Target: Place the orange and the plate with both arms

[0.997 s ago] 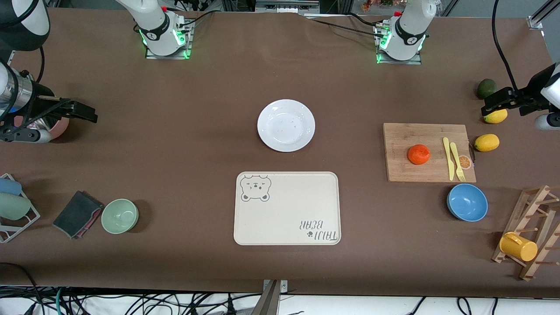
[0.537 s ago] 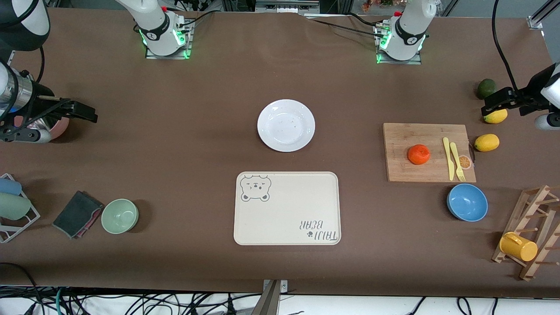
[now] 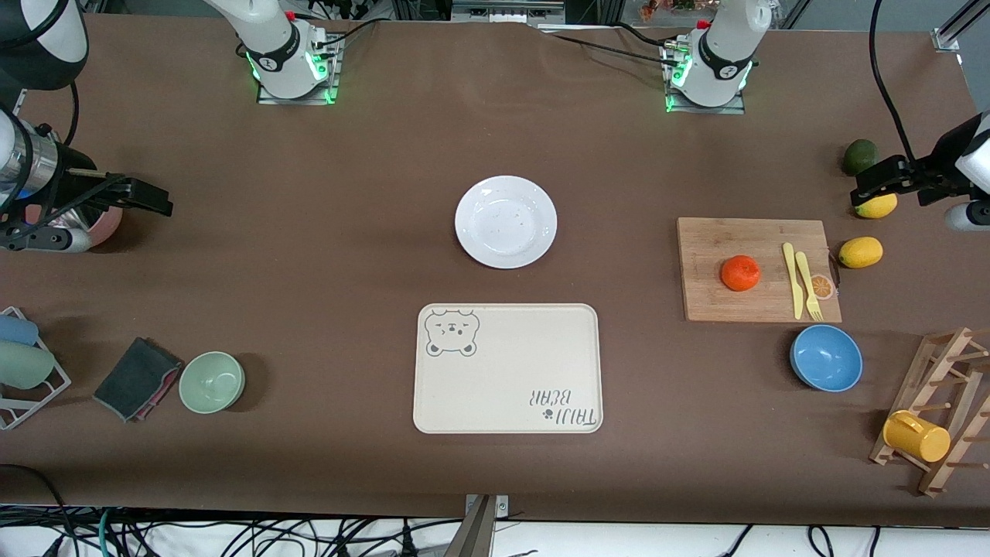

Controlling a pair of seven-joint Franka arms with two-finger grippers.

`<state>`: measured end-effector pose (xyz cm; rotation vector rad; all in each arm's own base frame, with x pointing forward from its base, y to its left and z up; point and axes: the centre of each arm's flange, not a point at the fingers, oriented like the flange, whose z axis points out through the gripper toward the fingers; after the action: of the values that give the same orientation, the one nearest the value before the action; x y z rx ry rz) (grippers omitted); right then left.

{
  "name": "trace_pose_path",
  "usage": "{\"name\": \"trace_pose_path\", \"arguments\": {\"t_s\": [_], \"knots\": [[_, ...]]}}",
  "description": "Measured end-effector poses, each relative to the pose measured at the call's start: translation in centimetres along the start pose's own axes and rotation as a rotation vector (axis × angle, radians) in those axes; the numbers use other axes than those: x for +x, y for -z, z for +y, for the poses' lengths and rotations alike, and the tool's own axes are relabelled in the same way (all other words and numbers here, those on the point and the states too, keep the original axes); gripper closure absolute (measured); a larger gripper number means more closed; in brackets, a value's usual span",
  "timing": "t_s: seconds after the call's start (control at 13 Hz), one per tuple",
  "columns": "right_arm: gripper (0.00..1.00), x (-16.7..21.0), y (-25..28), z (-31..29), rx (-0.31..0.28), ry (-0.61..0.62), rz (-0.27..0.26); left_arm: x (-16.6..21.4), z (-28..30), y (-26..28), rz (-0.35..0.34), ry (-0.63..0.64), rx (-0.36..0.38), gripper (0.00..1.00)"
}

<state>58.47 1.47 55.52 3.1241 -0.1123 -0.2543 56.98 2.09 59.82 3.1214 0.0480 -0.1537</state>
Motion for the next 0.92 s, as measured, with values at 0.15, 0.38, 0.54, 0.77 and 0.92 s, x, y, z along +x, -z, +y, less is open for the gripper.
{"name": "trace_pose_path", "arguments": {"t_s": [0.15,0.38,0.54,0.77,0.92], "knots": [[0.00,0.0,0.0,0.0,0.000,0.000,-0.001,0.8,-0.2,-1.3,-0.008,0.004,-0.001,0.00],[0.00,-0.1,0.0,-0.1,0.000,0.001,-0.004,2.8,-1.5,-7.1,-0.058,0.025,0.001,0.00],[0.00,-0.1,0.0,-0.4,-0.001,0.005,-0.005,3.6,-2.4,-10.6,-0.068,0.038,0.000,0.00],[0.00,-0.3,0.0,-1.4,-0.001,-0.007,-0.006,3.7,-2.5,-15.9,-0.066,0.039,0.000,0.00],[0.00,-0.3,0.0,-1.4,-0.001,-0.009,-0.006,3.2,-2.5,-20.0,-0.067,0.039,0.000,0.00]]}}
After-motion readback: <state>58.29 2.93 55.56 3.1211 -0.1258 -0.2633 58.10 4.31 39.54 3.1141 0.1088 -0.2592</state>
